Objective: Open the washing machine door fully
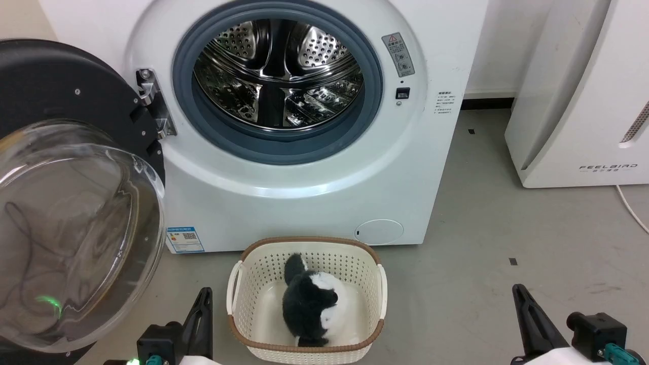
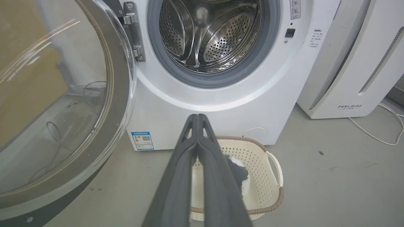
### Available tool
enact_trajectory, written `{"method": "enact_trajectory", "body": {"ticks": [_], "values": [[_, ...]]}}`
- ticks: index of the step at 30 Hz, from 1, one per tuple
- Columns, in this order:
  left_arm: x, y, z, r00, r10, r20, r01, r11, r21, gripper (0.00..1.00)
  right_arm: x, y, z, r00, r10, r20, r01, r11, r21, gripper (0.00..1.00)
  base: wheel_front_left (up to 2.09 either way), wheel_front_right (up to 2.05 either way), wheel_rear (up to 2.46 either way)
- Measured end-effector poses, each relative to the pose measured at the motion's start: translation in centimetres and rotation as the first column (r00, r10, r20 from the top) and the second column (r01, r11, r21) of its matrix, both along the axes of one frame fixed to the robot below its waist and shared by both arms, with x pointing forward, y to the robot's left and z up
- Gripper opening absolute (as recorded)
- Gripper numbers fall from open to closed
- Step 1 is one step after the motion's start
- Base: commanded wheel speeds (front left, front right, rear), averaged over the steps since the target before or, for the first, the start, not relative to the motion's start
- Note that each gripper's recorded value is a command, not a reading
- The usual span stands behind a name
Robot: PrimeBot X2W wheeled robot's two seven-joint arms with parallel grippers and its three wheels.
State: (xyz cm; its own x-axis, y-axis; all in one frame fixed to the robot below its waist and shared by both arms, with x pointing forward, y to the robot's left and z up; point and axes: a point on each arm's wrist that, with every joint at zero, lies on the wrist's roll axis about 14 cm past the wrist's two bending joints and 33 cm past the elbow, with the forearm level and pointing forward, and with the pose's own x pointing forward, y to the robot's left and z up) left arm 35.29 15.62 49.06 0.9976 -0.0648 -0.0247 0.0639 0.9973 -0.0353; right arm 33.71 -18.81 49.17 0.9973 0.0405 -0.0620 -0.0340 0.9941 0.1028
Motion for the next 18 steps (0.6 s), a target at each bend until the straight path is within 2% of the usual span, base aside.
{"method": "enact_trajectory", "body": {"ticks": [18], "values": [[0.30, 0.11, 0.53, 1.000, 0.003, 0.007, -0.003, 1.000, 0.002, 0.00, 0.26, 0.34, 0.09, 1.000, 0.013, -0.003, -0.013, 1.000, -0.018, 0.00, 0.00, 0.00, 0.00]]}}
